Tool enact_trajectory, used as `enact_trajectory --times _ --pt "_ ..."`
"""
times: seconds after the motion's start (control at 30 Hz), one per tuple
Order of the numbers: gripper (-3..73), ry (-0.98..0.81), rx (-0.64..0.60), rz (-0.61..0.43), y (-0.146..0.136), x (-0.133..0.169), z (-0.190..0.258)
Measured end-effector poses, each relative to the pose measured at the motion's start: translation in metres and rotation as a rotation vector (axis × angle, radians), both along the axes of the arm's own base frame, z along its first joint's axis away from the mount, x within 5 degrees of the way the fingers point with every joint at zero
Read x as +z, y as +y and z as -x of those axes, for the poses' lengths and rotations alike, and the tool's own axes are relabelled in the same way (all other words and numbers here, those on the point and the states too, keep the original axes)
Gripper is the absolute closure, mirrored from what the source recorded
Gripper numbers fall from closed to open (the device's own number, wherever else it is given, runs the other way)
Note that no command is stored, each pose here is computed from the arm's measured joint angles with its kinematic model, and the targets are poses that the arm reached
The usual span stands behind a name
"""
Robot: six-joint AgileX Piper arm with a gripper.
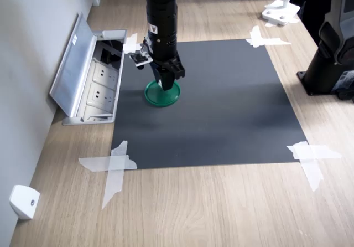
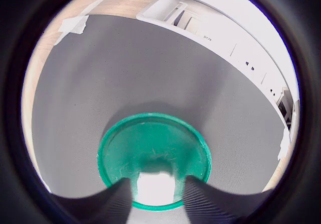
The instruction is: Grasp a white terminal and put it on the green lid.
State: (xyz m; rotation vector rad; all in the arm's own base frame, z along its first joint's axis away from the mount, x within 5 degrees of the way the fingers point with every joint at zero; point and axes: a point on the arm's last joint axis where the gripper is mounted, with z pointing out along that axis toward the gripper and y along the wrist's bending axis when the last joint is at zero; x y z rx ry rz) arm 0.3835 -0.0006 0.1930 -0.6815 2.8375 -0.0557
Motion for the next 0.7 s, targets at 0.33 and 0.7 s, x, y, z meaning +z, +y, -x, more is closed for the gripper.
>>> enact_trajectory --times 0.33,0.7 --pt "-0.3 -0.010 -0.026 -0.024 0.000 0.003 0.002" --pt "56.2 -0.375 -0.244 -0.116 -0.035 0.083 0.081"
